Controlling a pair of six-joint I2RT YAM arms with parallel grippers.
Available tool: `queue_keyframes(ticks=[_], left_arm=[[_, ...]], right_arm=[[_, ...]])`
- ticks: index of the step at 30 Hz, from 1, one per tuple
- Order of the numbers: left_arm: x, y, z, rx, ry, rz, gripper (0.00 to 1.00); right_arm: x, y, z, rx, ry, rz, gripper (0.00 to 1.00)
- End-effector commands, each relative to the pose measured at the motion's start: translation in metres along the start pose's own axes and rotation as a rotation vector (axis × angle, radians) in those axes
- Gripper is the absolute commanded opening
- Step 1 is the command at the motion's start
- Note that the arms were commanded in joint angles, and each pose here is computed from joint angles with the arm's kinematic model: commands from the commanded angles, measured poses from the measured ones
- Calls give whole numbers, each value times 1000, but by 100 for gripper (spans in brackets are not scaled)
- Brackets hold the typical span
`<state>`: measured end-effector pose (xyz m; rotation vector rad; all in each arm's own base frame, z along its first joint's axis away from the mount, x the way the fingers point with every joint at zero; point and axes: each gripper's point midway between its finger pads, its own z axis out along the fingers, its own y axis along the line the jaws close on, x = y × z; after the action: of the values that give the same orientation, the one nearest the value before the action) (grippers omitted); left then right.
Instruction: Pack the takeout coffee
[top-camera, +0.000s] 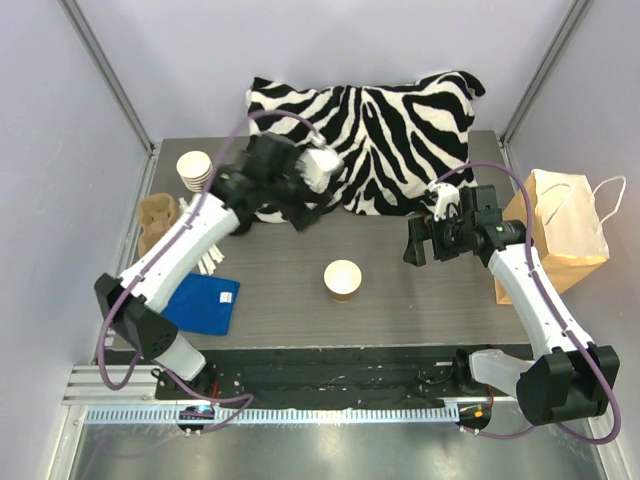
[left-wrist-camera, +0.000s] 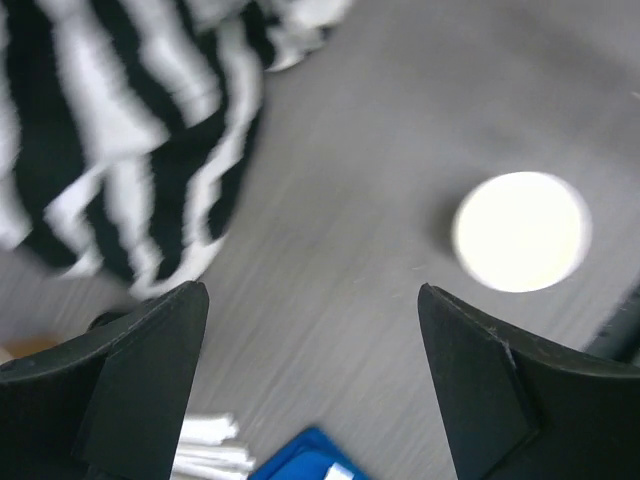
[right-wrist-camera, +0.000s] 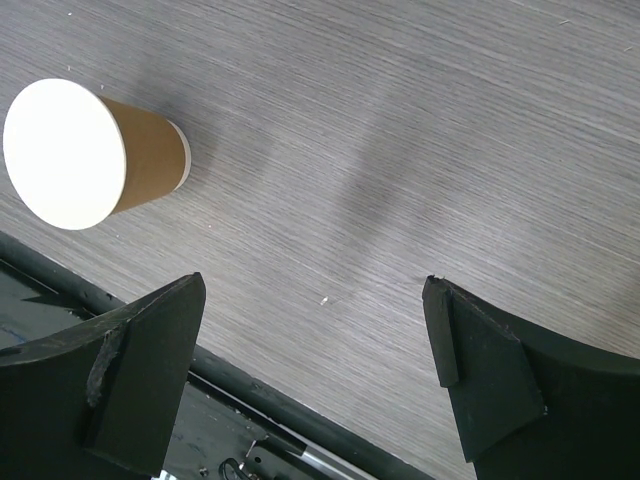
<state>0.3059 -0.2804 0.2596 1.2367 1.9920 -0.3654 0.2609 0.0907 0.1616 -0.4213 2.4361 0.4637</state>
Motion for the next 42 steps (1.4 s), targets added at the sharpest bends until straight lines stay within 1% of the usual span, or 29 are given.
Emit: queue_keyframes(ticks=[1, 3, 4, 5, 8, 9, 11, 12, 15, 18, 21, 27, 39, 42], left_arm=[[45, 72, -52, -67, 58, -107, 91], [61, 97, -59, -109, 83, -101, 90], [74, 119, -62, -153, 105, -131, 89], [82, 130, -62, -170, 120, -140, 88], [108, 164, -55, -214, 186, -190, 80], [111, 176, -58, -230, 193, -209, 72], [127, 188, -41, -229, 240, -250, 65], [130, 195, -38, -245, 259, -255, 59], [148, 201, -19, -231, 313, -277, 53], [160, 205, -1, -222, 346, -300, 48], [167, 209, 12, -213, 359, -315, 47], [180, 205, 29, -175, 385, -363, 47], [195, 200, 47, -138, 414, -412, 46], [198, 200, 48, -135, 416, -429, 42]], right_arm=[[-17, 5, -5, -24, -48, -8, 100], [-17, 5, -3, -29, -46, -4, 100], [-17, 5, -2, -33, -45, -4, 100], [-16, 5, -2, -33, -42, -2, 100], [-17, 5, -1, -37, -39, -1, 100], [-17, 5, -1, -36, -38, 1, 100], [-18, 5, -1, -34, -39, -1, 100], [-18, 5, -1, -33, -38, 1, 100], [-16, 4, -1, -32, -33, -2, 100], [-15, 4, 1, -31, -27, 2, 100], [-14, 3, 2, -32, -22, 6, 100], [-15, 3, 5, -36, -16, 7, 100], [-15, 1, 7, -29, -11, 9, 100], [-14, 0, 8, -27, -12, 8, 100]])
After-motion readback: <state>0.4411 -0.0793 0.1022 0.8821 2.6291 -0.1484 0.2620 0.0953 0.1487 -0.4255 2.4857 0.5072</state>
